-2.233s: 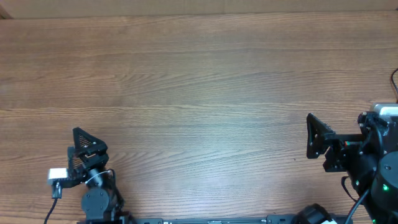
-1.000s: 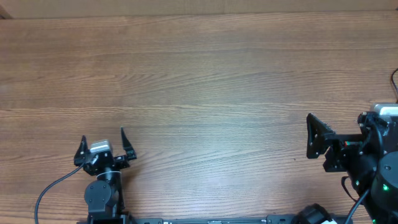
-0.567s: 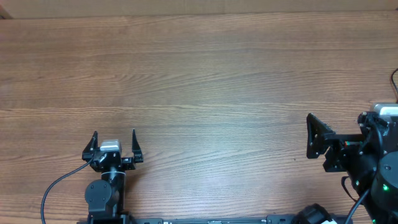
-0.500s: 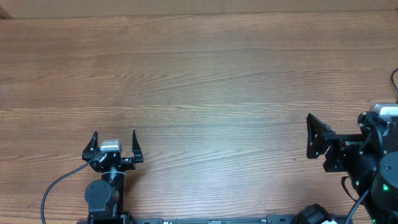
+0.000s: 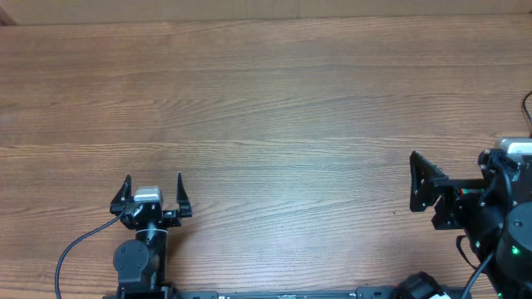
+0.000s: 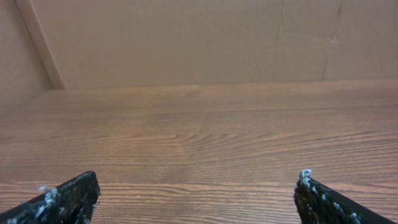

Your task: Untangle cables

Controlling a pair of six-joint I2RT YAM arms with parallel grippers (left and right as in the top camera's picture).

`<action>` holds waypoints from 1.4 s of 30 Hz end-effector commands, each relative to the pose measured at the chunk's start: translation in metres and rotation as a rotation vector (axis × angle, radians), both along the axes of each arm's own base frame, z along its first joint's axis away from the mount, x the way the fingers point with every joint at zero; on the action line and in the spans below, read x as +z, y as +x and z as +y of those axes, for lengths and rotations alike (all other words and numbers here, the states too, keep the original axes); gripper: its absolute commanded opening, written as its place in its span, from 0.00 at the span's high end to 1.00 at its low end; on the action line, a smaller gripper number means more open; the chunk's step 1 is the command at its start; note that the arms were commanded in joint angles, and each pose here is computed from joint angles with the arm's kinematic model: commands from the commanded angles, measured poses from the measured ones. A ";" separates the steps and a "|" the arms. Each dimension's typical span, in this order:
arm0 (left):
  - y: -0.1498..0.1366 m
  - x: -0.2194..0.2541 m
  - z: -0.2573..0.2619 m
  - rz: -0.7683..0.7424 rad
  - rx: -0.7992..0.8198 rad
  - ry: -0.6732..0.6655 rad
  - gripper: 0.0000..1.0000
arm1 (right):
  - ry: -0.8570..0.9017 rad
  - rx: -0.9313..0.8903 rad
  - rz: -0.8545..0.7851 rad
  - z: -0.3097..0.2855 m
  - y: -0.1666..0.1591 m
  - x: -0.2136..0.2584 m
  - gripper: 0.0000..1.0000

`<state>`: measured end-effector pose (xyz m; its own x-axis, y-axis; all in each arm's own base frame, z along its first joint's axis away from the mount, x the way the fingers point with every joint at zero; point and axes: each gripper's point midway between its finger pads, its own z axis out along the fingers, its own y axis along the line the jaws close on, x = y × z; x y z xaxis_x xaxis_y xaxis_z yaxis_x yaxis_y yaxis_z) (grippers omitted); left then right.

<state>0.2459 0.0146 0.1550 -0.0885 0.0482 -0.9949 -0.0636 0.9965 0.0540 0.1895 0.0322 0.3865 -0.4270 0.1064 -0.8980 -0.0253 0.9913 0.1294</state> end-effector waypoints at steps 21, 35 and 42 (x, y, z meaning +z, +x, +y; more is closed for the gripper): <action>0.000 0.001 -0.006 -0.008 -0.026 -0.015 0.01 | -0.084 -0.044 0.100 -0.016 -0.012 -0.024 0.00; 0.000 0.001 -0.006 -0.008 -0.026 -0.015 0.00 | -0.005 -0.204 -0.085 -0.024 0.039 -0.091 0.00; 0.000 0.001 -0.006 -0.008 -0.026 -0.015 0.00 | 0.157 -0.273 -0.422 -0.039 0.058 -0.117 0.00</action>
<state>0.2459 0.0141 0.1549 -0.0891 0.0482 -0.9949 -0.0602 0.9967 0.0537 0.2492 0.0004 0.2887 -0.0194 0.2988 -0.9541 0.1519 0.9441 0.2926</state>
